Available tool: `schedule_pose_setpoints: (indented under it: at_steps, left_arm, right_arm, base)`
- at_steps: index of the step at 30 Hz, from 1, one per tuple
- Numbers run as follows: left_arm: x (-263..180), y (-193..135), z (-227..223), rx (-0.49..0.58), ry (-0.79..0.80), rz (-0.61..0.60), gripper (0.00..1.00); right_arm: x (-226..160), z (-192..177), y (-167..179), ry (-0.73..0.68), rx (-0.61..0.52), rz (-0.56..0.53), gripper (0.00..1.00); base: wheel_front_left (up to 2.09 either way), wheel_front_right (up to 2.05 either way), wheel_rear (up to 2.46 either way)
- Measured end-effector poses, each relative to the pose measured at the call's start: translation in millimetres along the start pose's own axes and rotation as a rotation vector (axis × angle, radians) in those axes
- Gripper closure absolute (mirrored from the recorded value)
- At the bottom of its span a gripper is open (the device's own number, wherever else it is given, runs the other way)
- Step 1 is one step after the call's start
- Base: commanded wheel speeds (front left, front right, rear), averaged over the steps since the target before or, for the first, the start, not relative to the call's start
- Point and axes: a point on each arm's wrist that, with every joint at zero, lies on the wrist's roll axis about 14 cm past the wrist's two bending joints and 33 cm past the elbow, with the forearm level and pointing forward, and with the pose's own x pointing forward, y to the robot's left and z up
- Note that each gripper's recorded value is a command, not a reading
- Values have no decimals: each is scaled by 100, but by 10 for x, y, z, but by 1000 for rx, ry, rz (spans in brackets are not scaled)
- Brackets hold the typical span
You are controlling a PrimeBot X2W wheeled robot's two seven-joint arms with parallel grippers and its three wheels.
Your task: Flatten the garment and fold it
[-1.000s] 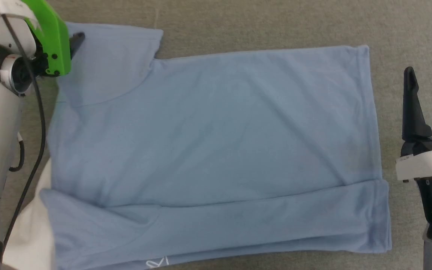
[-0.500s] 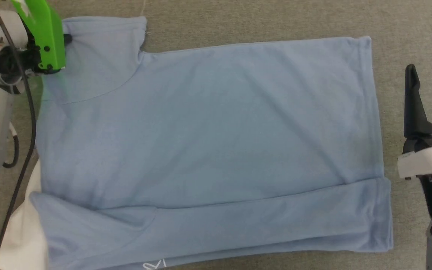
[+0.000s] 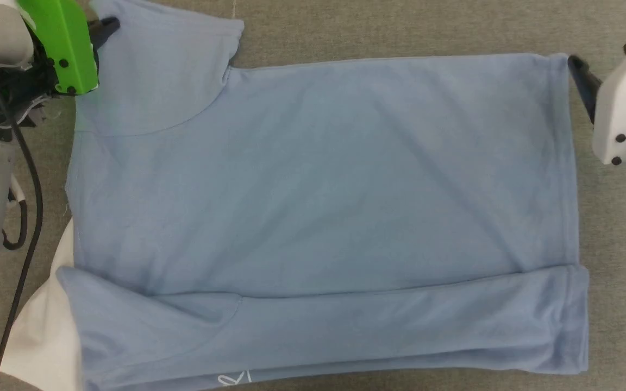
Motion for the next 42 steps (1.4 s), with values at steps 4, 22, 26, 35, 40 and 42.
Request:
schedule_pose_setpoints:
  at_steps: [4, 22, 26, 35, 40, 42]
  left_arm:
    - [-7, 1, 10, 3, -19, -16, 100]
    - [-11, 190, -193, -40, -22, 1, 100]
    - [-151, 119, -54, -41, -86, -11, 100]
    - [-779, -95, 180, -59, -253, -29, 100]
    - [-1169, -187, 54, -95, -294, -9, 100]
    - [-1299, -214, -38, -118, -305, 0, 100]
  right_arm:
    - [123, -73, 111, 158, -60, 16, 0]
    - [408, -254, 421, 298, -62, 68, 100]
    - [299, -184, 342, 230, -20, 58, 100]
    - [-156, 44, 241, 0, 76, 87, 100]
    - [-436, -106, 174, -57, 151, 101, 100]
    - [-542, -174, 160, -75, 177, 106, 100]
  base:
    - [0, 0, 0]
    - [0, 0, 0]
    - [0, 0, 0]
    - [0, 0, 0]
    - [0, 0, 0]
    - [0, 0, 0]
